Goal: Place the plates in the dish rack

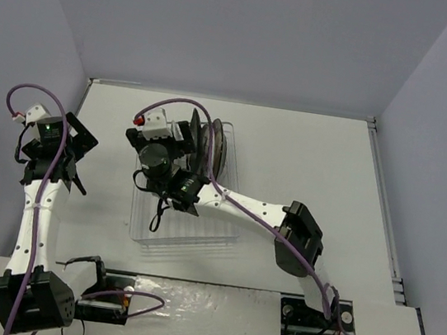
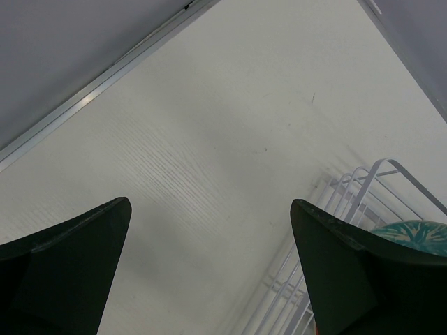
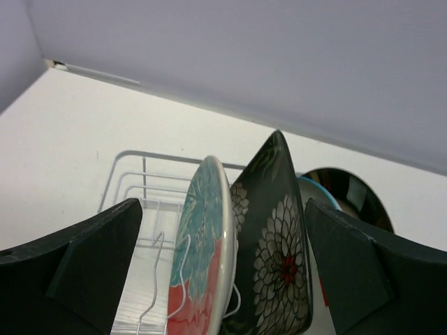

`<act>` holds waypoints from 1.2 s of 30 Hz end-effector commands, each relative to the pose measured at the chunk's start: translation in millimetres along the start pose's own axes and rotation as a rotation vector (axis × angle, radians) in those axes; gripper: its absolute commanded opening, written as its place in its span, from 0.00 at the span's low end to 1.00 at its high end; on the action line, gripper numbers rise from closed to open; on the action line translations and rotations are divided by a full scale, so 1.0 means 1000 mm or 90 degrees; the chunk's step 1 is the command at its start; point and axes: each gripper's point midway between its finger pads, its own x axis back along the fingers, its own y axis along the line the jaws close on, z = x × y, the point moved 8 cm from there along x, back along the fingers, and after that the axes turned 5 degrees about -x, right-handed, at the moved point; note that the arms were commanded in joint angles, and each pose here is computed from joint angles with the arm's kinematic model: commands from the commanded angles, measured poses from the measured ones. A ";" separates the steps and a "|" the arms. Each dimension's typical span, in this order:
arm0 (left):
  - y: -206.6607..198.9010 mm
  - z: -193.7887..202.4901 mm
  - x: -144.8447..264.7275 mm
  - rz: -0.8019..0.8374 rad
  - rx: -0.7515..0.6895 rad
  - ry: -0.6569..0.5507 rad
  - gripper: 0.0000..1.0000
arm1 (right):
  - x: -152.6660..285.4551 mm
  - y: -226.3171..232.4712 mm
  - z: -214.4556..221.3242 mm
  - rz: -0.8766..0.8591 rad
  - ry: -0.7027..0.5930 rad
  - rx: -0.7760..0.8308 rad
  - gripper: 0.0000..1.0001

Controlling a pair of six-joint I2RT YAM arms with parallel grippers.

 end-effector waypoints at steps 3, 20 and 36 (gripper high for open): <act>-0.005 -0.017 0.006 0.024 0.004 -0.044 0.97 | -0.018 -0.096 -0.116 -0.054 -0.080 -0.168 1.00; -0.017 -0.013 -0.007 0.086 0.001 -0.038 0.97 | -0.042 -0.332 0.028 0.224 -0.009 -0.346 1.00; -0.046 0.003 -0.034 0.072 -0.030 -0.024 0.97 | -0.002 -0.392 0.131 0.287 0.019 -0.402 1.00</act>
